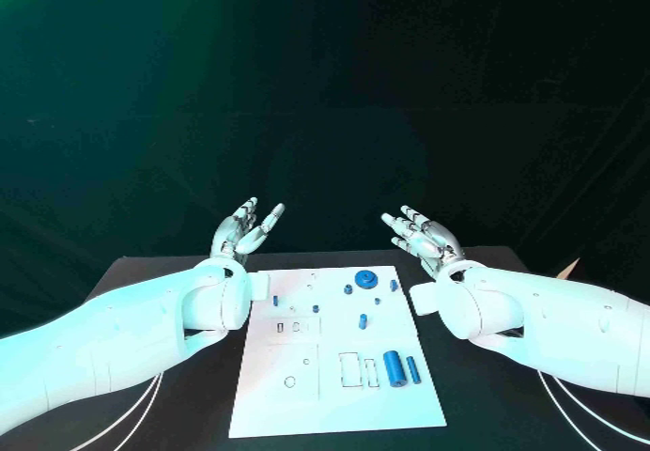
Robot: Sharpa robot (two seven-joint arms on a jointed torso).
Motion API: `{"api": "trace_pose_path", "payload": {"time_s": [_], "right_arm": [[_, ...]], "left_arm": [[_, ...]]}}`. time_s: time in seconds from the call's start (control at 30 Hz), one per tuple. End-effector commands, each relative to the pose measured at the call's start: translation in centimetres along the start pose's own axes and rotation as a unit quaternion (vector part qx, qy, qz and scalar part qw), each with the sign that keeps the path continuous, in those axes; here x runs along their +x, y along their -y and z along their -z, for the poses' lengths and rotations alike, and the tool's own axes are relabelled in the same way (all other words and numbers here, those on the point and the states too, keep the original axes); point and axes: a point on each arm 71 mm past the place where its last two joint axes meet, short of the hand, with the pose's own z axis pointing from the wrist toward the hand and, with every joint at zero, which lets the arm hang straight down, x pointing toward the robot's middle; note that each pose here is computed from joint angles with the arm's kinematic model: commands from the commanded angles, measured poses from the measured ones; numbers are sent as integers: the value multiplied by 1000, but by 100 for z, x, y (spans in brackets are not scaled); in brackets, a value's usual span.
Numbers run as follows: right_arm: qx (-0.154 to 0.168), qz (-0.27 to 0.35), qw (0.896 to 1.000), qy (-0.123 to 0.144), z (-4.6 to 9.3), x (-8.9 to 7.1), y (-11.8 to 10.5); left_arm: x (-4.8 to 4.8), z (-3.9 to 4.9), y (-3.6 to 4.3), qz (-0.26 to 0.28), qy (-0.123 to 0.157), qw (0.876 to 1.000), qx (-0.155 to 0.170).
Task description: Assemble the parts on the task board
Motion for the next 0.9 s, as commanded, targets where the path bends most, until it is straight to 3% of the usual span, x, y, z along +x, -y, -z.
{"api": "trace_pose_path", "payload": {"time_s": [0.03, 0.27, 0.3, 0.67, 0.9], "right_arm": [[18, 7, 995, -98, -25, 96, -1], [27, 19, 992, -126, -58, 75, -19], [-12, 81, 992, -98, -67, -46, -98], [-75, 187, 975, -89, -95, -139, -284], [-103, 266, 954, -93, -131, -160, -423]], "left_arm": [[51, -4, 7, 17, -28, 999, 1], [51, -4, 7, 17, -28, 999, 1], [-148, 42, 84, 19, -32, 999, 8], [-218, 112, 267, 19, -36, 999, 36], [-267, 163, 374, 23, -42, 998, 45]]}}
